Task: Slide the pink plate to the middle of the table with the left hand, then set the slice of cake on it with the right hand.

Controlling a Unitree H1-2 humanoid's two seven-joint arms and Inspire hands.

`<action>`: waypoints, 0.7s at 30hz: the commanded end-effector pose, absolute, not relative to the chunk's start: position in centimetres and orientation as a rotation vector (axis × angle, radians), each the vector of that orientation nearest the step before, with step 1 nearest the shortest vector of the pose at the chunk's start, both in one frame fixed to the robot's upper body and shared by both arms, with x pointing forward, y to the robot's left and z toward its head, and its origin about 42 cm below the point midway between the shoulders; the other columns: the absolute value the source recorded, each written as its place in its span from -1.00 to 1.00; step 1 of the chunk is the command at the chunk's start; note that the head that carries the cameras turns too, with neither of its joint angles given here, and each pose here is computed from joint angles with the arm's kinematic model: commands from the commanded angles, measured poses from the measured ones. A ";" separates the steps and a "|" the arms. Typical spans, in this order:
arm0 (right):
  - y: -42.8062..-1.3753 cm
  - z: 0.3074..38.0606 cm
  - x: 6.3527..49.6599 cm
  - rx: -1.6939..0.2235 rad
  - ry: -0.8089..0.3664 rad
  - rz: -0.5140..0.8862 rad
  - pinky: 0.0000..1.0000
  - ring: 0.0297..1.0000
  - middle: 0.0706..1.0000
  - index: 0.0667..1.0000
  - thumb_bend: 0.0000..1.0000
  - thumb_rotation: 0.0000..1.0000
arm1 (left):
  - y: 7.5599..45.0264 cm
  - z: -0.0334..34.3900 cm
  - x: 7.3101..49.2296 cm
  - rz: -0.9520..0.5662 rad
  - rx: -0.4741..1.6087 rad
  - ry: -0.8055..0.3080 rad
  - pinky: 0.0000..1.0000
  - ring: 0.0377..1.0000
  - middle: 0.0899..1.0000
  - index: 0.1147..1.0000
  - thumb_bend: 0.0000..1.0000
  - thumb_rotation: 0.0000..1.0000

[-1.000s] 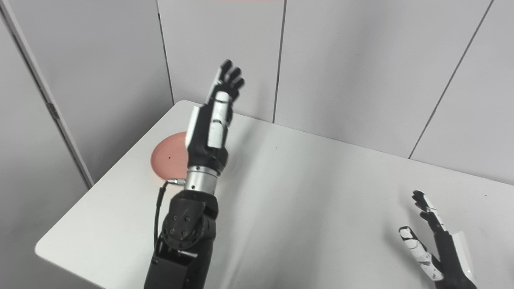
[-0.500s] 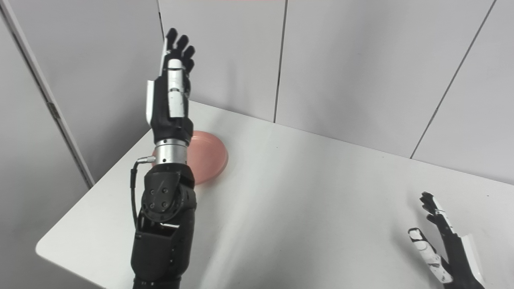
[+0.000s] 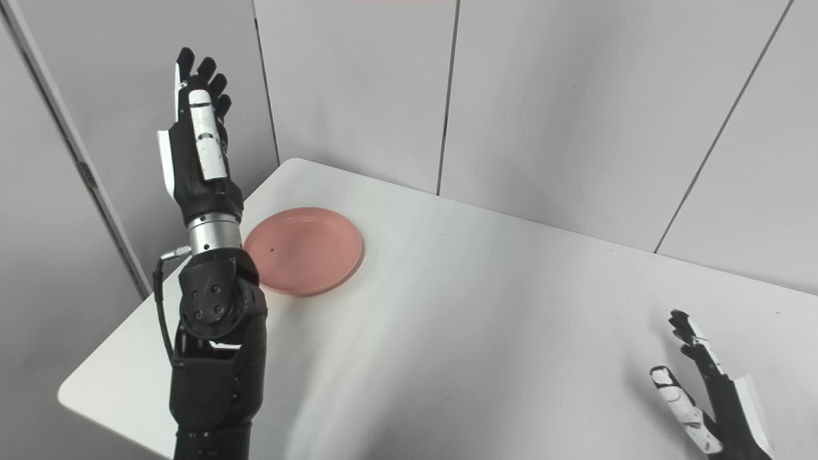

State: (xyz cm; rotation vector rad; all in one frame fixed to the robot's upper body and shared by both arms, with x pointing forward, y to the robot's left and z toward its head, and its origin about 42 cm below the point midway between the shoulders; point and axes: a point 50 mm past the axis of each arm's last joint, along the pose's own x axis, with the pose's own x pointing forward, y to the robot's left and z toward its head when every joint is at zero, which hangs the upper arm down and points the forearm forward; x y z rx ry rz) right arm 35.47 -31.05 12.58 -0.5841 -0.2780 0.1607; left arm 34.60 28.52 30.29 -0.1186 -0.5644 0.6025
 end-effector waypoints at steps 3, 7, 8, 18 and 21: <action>-32.0 8.0 32.3 -0.576 -0.129 0.170 0.78 0.81 0.83 0.86 -0.24 1.00 | 29.7 30.8 35.2 0.592 -0.136 -0.612 0.85 0.83 0.83 0.84 -0.16 1.00; -32.1 8.0 32.3 -0.577 -0.143 0.169 0.77 0.80 0.82 0.85 -0.26 1.00 | 30.8 29.8 35.7 0.601 -0.150 -0.590 0.82 0.81 0.80 0.82 -0.18 1.00; -32.1 8.0 32.3 -0.575 -0.144 0.168 0.77 0.80 0.82 0.85 -0.25 1.00 | 31.2 29.4 35.8 0.604 -0.161 -0.584 0.82 0.81 0.80 0.81 -0.18 1.00; -32.0 7.9 32.4 -0.569 -0.139 0.167 0.76 0.80 0.82 0.85 -0.21 1.00 | 34.3 26.6 37.1 0.604 -0.305 -0.542 0.82 0.81 0.80 0.79 -0.12 1.00; -32.0 8.0 32.4 -0.571 -0.136 0.167 0.77 0.80 0.82 0.85 -0.21 1.00 | 35.1 25.9 37.3 0.611 -0.314 -0.537 0.82 0.81 0.80 0.77 -0.13 1.00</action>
